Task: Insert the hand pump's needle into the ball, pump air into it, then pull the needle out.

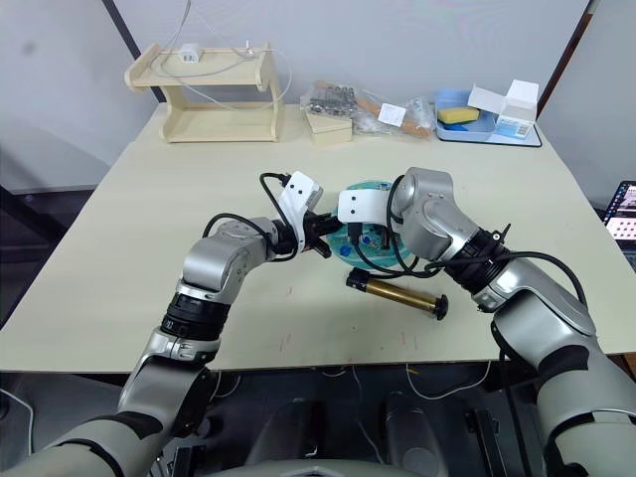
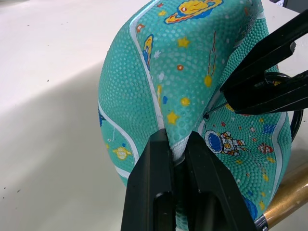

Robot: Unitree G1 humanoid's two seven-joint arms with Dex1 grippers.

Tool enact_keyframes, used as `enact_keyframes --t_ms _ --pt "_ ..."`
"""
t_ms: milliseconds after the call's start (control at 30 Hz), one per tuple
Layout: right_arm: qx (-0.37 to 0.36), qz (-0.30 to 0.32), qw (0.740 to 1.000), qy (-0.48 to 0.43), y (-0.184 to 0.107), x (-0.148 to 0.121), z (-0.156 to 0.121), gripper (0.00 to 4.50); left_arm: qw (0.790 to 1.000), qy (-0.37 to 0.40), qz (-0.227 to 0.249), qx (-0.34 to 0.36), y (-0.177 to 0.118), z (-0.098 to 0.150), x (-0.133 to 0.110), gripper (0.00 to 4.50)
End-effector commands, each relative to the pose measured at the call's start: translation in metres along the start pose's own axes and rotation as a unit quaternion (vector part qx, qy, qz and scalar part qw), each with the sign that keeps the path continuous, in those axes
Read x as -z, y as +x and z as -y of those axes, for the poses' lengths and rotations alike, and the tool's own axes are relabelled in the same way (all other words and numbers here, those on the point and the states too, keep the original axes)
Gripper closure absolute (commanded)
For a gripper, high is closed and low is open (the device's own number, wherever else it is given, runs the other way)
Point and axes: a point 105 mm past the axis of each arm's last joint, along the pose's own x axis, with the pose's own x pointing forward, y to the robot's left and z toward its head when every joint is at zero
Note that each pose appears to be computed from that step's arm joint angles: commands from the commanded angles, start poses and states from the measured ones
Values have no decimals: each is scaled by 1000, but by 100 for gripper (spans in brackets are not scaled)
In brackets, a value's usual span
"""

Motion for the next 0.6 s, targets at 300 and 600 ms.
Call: enact_keyframes --t_ms 300,600 --pt "-53 42 995 -70 31 -24 -16 409 995 19 30 90 9 31 -16 450" --pt "-84 48 993 -61 54 -26 -27 409 996 15 31 87 8 32 -15 450"
